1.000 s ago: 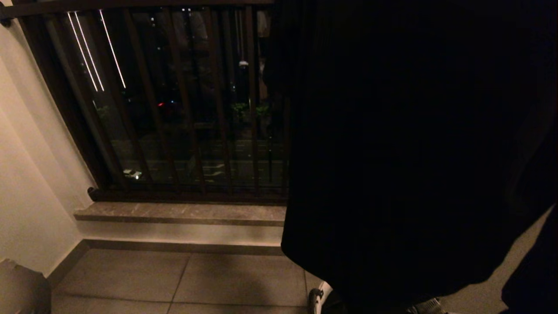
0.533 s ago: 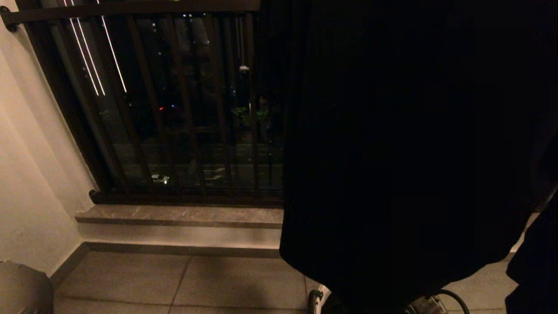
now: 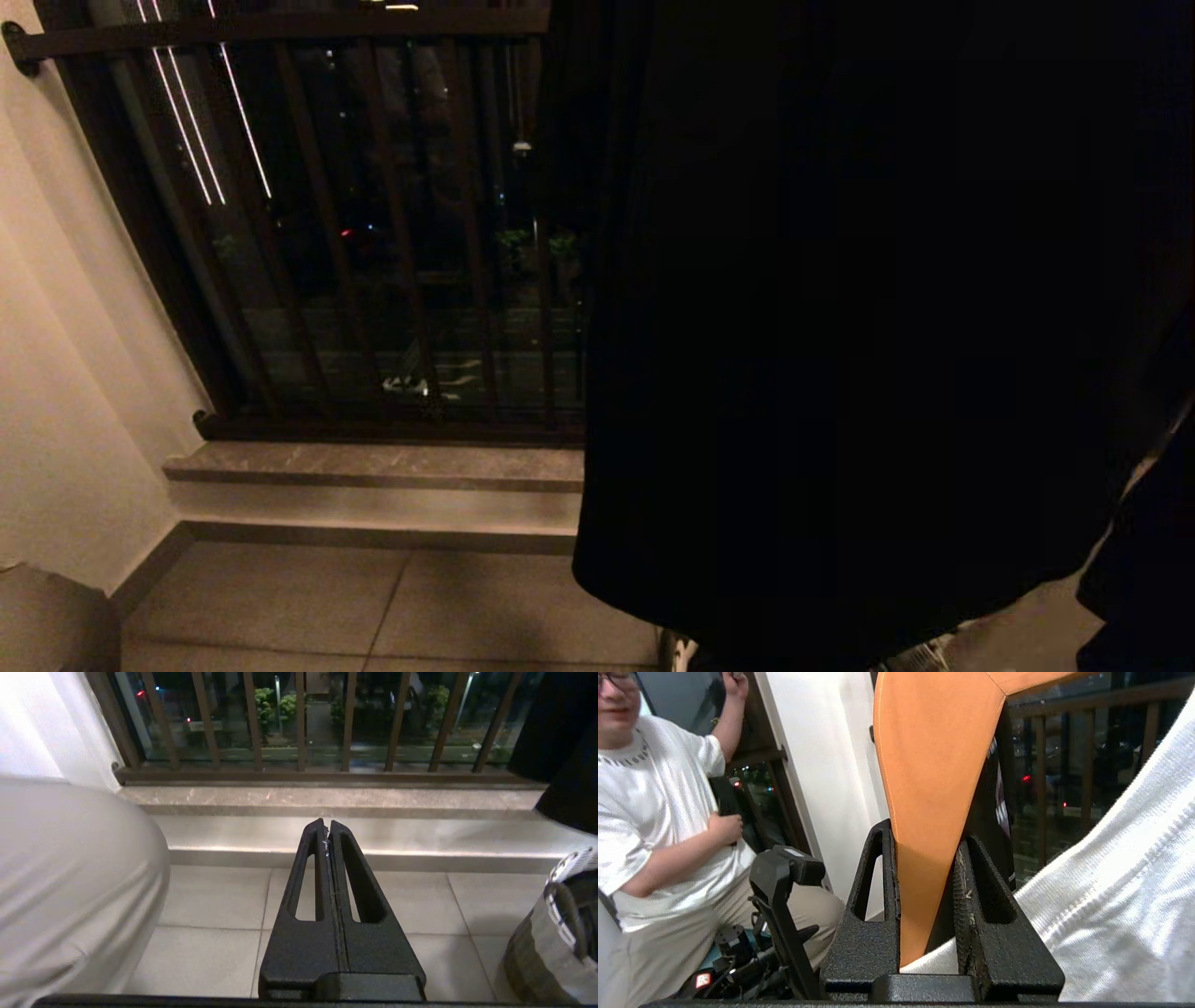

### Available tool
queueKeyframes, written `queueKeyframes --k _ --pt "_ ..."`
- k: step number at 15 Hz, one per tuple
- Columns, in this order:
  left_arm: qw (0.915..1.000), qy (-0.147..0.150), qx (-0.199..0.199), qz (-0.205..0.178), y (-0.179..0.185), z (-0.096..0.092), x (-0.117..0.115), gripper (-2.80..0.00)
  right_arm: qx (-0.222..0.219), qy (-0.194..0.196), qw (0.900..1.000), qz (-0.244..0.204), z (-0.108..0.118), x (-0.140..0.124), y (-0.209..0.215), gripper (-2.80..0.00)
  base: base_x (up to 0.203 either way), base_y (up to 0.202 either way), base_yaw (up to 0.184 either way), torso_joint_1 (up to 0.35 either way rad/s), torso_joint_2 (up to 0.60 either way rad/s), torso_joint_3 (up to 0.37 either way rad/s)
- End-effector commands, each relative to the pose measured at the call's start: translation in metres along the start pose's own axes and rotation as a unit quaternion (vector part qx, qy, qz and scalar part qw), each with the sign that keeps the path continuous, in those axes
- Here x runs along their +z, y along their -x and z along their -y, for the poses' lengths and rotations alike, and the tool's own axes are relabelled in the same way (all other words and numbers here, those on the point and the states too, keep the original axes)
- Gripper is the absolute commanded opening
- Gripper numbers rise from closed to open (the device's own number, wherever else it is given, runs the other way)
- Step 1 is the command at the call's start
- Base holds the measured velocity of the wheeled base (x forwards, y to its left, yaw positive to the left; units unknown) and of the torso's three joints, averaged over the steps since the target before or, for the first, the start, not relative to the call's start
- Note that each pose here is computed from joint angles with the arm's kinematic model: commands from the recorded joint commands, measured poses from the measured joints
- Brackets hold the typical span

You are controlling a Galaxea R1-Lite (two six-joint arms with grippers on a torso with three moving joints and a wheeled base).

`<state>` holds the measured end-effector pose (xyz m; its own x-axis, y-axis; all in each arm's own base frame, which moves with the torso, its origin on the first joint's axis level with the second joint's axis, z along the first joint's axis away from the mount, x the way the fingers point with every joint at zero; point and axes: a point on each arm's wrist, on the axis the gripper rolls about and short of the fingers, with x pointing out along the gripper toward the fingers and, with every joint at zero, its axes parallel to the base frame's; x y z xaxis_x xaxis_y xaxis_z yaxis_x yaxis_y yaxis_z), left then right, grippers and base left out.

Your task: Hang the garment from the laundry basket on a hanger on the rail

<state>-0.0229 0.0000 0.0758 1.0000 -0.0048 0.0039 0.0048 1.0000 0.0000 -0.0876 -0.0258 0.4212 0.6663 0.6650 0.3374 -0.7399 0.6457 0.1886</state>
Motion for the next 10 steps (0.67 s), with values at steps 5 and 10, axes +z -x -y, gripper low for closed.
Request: queueKeyframes --k 5,10 --pt "1.0 0.0 0.0 -0.001 0.0 0.0 0.0 -2.8 0.007 -0.002 1.0 -0.001 0.001 0.001 -0.002 -2.8 0.0 0.0 0.0 0.058 -0.41 -0.352" --pt "1.0 0.0 0.0 -0.001 0.0 0.0 0.0 -2.8 0.013 -0.008 1.0 -0.015 0.006 0.001 -0.015 -2.8 0.0 0.0 0.0 0.112 -0.46 -0.35"
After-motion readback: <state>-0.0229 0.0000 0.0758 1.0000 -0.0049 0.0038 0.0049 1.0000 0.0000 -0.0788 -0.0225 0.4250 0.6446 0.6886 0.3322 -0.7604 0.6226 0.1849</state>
